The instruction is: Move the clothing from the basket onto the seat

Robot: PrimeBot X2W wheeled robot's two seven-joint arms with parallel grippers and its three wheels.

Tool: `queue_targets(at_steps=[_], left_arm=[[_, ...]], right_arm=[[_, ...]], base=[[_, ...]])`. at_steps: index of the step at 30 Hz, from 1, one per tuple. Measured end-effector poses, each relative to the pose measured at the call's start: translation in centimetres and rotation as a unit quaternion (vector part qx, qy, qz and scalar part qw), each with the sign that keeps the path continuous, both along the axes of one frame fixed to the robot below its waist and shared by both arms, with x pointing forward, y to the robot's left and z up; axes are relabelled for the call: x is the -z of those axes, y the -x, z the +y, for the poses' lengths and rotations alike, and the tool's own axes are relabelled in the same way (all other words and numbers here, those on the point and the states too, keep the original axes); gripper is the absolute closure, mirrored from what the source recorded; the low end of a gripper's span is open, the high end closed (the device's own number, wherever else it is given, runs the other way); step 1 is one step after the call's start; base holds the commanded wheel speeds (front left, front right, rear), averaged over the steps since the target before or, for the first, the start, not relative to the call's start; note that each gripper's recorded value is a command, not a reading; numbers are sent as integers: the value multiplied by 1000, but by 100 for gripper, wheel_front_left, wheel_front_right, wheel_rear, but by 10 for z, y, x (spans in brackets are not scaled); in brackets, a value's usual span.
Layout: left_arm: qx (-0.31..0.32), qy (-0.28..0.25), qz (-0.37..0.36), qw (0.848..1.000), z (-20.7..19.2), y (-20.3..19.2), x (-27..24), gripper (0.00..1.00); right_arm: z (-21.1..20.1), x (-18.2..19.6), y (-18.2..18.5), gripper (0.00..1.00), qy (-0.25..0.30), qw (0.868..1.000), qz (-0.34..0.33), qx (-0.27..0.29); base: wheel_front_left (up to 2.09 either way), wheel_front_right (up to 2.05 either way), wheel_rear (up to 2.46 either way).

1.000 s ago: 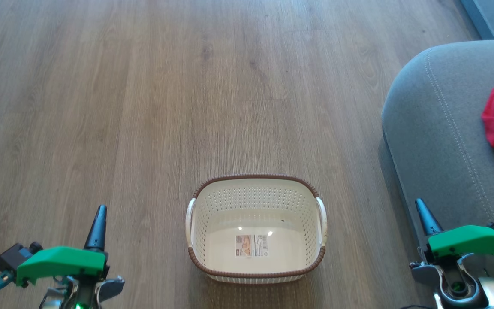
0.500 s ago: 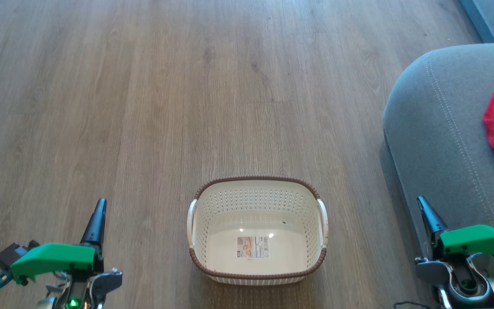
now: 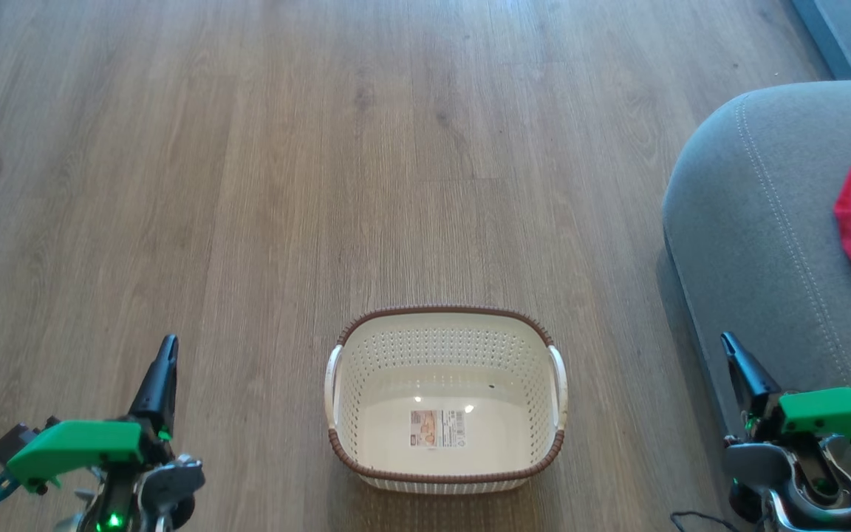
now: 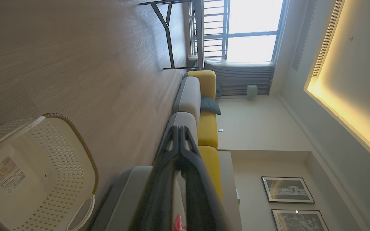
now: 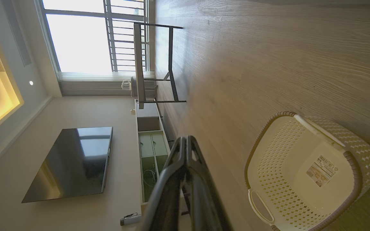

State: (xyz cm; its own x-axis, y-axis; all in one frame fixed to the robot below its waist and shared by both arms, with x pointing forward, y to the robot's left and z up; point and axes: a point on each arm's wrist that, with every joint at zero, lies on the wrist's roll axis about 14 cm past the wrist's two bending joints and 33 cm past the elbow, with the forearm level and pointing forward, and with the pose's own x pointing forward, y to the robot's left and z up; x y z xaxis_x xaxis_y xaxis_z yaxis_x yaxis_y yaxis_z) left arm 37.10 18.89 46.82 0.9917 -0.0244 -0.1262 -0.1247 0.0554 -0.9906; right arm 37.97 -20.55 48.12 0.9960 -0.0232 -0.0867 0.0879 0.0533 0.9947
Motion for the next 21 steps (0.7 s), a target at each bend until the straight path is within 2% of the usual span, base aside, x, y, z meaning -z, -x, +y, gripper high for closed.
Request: queue_targets(at_steps=[6,21], left_arm=[[-4,27,-10,1000,1,-2,-5,100],[-2,28,-10,1000,1,-2,-5,100]], right_arm=[[-3,-3,0,100,-27,1000,-6,5],[-3,-3,0,100,-28,1000,-6,6]], base=[[0,0,0],[0,0,0]])
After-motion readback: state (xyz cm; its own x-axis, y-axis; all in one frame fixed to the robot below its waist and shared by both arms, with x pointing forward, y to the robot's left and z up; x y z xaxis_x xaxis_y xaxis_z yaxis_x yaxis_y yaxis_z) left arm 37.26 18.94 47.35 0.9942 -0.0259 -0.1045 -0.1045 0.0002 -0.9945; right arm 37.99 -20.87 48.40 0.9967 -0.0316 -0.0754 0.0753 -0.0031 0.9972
